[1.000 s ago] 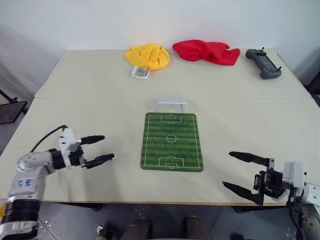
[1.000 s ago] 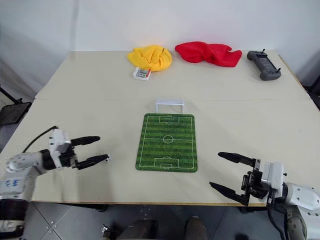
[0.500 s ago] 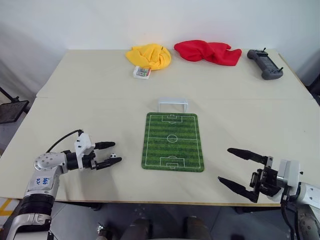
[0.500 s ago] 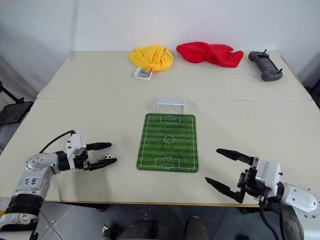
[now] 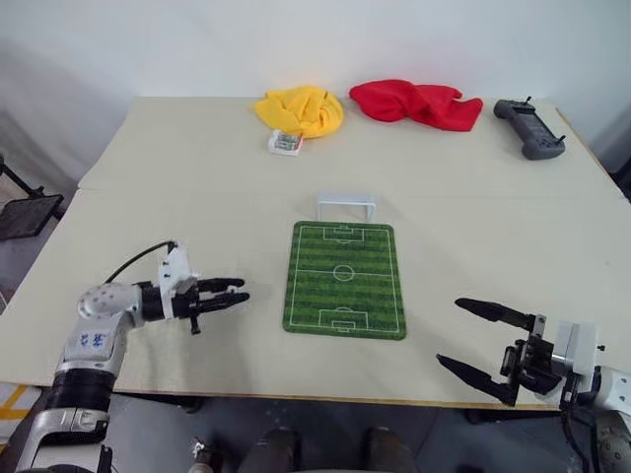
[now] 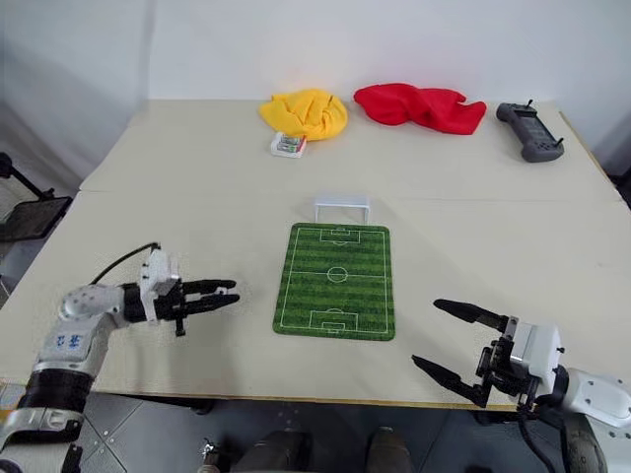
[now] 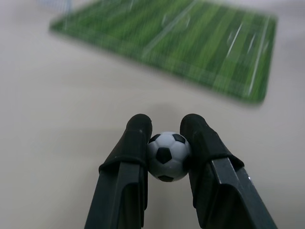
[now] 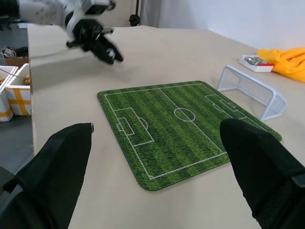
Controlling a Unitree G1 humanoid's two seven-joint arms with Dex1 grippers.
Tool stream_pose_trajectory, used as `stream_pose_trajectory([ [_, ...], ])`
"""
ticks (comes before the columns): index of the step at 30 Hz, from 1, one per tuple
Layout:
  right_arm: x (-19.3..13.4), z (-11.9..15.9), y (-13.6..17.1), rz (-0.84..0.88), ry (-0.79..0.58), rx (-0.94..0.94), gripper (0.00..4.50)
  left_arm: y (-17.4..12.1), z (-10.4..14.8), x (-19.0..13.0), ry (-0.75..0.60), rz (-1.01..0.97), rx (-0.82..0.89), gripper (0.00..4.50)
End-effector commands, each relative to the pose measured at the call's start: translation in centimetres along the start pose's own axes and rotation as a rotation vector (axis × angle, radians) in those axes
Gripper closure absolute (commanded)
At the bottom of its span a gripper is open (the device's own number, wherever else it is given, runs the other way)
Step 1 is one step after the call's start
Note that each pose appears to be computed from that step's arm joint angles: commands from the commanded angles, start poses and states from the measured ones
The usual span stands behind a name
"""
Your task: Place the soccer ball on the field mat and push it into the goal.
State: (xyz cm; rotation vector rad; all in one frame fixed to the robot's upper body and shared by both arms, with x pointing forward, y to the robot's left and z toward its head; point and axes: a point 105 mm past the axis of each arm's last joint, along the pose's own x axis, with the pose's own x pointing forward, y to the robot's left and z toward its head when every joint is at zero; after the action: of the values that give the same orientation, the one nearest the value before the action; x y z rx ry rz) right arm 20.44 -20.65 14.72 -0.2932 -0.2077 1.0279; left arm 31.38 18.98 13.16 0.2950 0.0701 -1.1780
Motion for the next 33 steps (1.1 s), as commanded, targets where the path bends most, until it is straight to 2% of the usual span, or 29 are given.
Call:
stream_pose_trajectory([
  [1,-2.3,0.5,-0.1,0.082,0.072,-0.029,0.0,-2.1,5.4,5.1,-0.054,-0.229,0.079,3.63],
  [2,-3.1,0.2,0.5,0.15,0.121,-0.018,0.0,-3.2,5.8,6.8,-0.015,-0.309,0.08,3.63],
  [4,-3.9,0.0,0.6,0.175,0.142,-0.006,0.0,-4.6,5.5,9.1,0.055,-0.383,0.135,3.63],
  [8,-4.8,-0.3,0.4,0.18,0.158,-0.023,0.0,-5.7,5.5,13.3,0.081,-0.382,0.212,3.63],
  [11,-5.0,-0.4,0.3,0.159,0.156,-0.035,0.0,-6.7,4.3,14.8,0.11,-0.39,0.221,3.63],
  [24,-5.4,-1.0,0.3,0.038,0.126,-0.03,0.0,-7.6,3.3,15.0,0.127,-0.375,0.213,3.63],
  [31,-5.1,-1.3,0.3,0.035,0.121,-0.029,0.0,-7.7,2.8,15.1,0.14,-0.39,0.202,3.63],
  [33,-5.0,-1.4,0.4,0.028,0.121,-0.025,0.0,-7.2,3.0,15.5,0.125,-0.351,0.217,2.9],
])
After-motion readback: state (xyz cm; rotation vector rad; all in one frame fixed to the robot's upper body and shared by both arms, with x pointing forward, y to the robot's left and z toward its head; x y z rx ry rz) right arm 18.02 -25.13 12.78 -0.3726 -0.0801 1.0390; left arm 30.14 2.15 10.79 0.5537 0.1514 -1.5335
